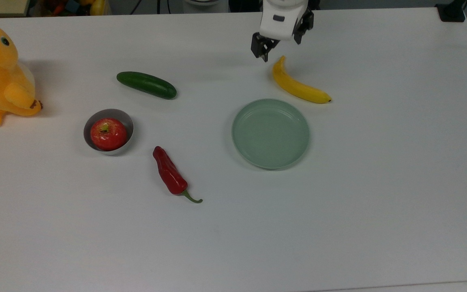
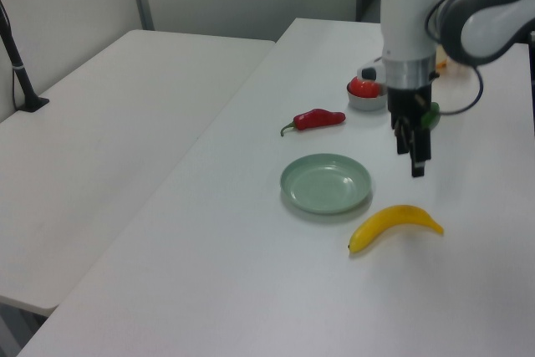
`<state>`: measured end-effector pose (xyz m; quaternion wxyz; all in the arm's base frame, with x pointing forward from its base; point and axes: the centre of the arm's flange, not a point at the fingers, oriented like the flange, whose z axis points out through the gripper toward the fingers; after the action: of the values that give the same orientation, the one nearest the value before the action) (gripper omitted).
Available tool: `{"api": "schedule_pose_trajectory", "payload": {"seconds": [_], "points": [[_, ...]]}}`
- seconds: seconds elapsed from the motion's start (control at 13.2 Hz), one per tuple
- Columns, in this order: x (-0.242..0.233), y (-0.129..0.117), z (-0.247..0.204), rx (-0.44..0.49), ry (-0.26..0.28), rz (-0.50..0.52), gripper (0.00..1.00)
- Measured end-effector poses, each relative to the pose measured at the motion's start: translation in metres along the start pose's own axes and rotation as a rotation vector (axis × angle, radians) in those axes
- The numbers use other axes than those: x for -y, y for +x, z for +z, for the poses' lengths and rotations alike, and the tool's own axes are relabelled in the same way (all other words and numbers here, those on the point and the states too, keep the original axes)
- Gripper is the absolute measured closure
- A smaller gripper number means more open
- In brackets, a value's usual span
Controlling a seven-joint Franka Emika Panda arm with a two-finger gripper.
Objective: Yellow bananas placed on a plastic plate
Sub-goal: 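Move the open gripper over the yellow banana and lower it, then close the gripper on the middle of the yellow banana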
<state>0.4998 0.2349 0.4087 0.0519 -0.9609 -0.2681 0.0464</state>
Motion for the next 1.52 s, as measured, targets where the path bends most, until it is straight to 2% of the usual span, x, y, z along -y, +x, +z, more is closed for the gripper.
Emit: {"api": "schedule_pose_trajectory", "payload": {"seconds": [0.3,0.76,0.84,0.91,0.99,1.22,1.52], "points": [[0.019,0.02,0.06,-0.018,-0.005,0.034,0.0],[0.012,0.026,0.092,-0.031,-0.063,0.003,0.04],[0.012,0.025,0.094,-0.028,-0.071,-0.004,0.08],[0.012,0.024,0.097,-0.021,-0.078,-0.009,0.21],[0.011,0.023,0.1,-0.015,-0.08,-0.011,0.39],[0.011,0.023,0.102,-0.012,-0.08,-0.011,0.67],[0.011,0.023,0.102,-0.012,-0.08,-0.01,0.67]]}}
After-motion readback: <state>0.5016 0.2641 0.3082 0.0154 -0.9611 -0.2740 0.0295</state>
